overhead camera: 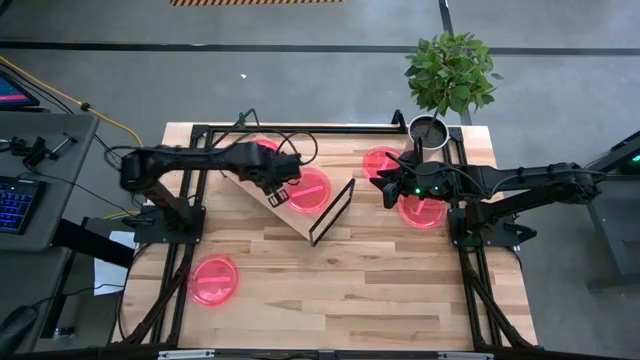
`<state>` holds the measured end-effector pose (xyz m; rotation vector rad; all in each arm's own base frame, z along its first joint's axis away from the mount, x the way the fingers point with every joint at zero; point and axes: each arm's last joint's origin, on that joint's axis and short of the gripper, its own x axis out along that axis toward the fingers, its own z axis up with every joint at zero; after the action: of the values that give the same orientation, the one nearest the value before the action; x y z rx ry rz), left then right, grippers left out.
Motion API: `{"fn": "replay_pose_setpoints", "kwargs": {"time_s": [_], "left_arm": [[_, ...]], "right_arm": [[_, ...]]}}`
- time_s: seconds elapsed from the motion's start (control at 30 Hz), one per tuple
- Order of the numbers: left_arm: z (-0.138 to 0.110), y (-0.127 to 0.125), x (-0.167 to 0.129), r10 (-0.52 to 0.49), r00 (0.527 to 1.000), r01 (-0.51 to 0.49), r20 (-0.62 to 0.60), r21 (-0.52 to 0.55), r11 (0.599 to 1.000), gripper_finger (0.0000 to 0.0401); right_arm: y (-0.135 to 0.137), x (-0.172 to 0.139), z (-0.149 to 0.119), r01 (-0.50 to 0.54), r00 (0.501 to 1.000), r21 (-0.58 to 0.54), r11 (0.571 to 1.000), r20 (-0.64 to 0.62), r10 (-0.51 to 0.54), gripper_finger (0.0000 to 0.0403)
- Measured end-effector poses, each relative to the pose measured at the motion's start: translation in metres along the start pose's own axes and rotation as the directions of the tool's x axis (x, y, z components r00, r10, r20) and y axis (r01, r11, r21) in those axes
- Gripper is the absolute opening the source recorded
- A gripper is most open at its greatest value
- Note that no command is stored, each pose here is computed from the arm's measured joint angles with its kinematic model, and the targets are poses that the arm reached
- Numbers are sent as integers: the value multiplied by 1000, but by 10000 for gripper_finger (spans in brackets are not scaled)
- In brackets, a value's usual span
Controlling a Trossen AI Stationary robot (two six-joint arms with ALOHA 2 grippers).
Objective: Place and stack plates onto a shelf
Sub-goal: Stack the pink plate on top of the right pink plate on the shelf
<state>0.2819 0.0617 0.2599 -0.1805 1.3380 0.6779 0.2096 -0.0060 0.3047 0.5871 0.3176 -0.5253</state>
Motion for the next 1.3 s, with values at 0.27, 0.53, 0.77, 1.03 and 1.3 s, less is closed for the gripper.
{"fn": "replay_pose_setpoints", "kwargs": {"time_s": [0.27,0.53,0.77,1.03,1.3], "left_arm": [[-36,7,-78,-340,768,410,543,-10,912,131],[-82,29,-85,-392,492,666,777,-46,744,131],[-94,31,-72,-378,455,739,806,-105,666,131],[-92,29,-70,-378,460,741,803,-112,662,131],[-92,29,-70,-378,460,745,803,-117,657,131]], "right_arm": [[-5,0,-7,24,996,11,1000,-89,-23,170],[-50,-2,-41,490,845,230,840,-363,-393,170],[-113,24,-77,646,761,412,642,-417,-498,170],[-160,41,-74,571,811,577,584,-290,-508,169],[-183,56,-72,609,786,559,563,-334,-520,169]]}}
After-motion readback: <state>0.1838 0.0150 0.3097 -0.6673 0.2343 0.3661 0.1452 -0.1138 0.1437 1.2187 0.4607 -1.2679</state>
